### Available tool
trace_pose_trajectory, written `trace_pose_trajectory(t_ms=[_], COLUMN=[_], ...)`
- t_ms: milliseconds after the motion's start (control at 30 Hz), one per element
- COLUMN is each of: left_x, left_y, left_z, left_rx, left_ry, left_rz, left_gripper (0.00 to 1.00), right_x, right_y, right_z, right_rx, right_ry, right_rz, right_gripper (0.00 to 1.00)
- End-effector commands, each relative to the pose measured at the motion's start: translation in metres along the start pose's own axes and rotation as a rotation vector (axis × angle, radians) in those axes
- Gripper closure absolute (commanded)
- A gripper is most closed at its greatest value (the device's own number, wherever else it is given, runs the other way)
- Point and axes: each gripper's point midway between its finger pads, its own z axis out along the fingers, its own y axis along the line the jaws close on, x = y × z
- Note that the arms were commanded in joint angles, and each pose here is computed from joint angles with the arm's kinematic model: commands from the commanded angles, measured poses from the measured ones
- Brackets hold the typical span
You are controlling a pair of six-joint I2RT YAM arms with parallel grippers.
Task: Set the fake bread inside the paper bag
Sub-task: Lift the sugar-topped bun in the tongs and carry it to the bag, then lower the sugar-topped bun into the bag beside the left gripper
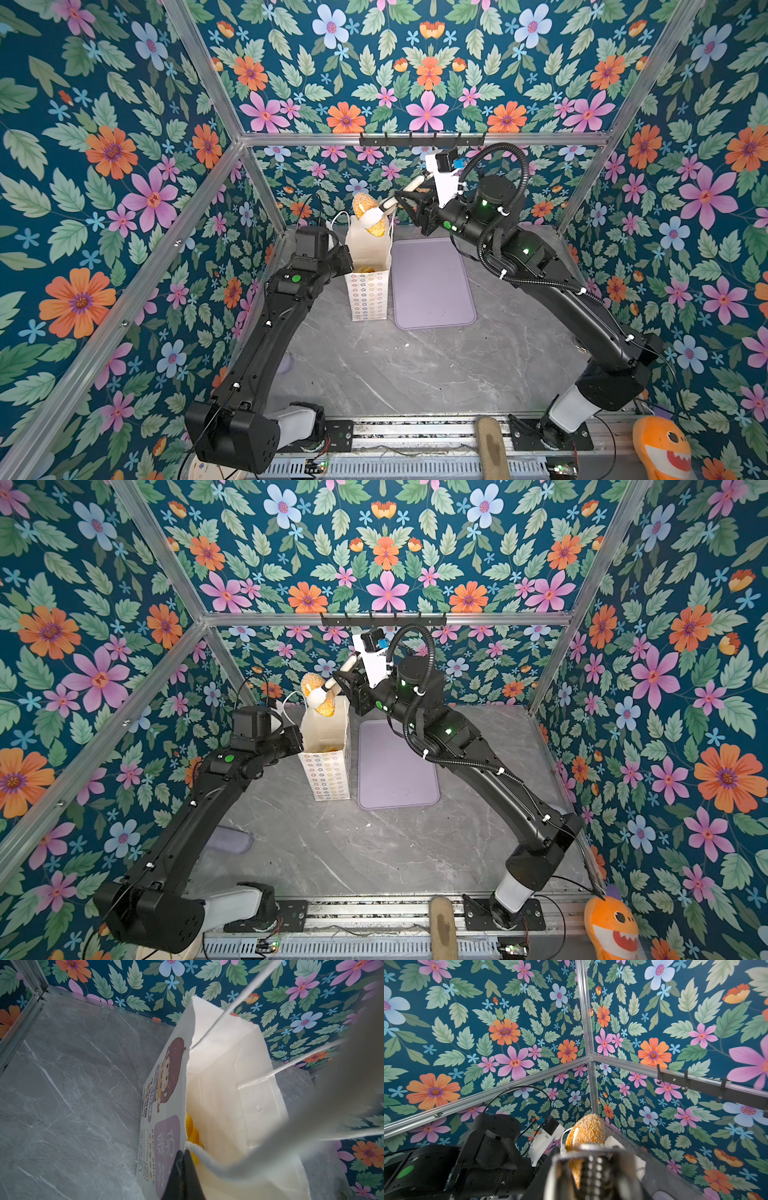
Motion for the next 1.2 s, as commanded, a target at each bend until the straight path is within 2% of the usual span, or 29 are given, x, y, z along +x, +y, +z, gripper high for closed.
trace_pose_trajectory(t_ms=[0, 133, 267, 700, 1167], left_x=[-0.005, -0.005, -0.005, -0.003, -0.002], left_y=[-0.002, -0.003, -0.003, 0.000, 0.001], left_z=[-0.003, -0.003, -0.004, -0.004, -0.001], left_rx=[0.011, 0.013, 0.013, 0.003, 0.001], left_ry=[-0.019, -0.020, -0.022, -0.022, -0.019], left_rz=[-0.005, -0.005, -0.004, -0.006, -0.006], left_gripper=[1.00, 1.00, 1.00, 1.00, 1.00], right_x=[-0.010, -0.007, 0.022, 0.070, 0.107], right_y=[0.002, -0.001, -0.010, -0.020, -0.022], right_z=[0.002, 0.005, 0.024, 0.047, 0.059], right_rx=[0.014, 0.060, 0.102, 0.139, 0.171], right_ry=[-0.057, -0.060, -0.004, 0.075, 0.167], right_rz=[0.021, 0.002, -0.012, 0.009, -0.021], right_gripper=[0.63, 0.63, 0.63, 0.63, 0.64])
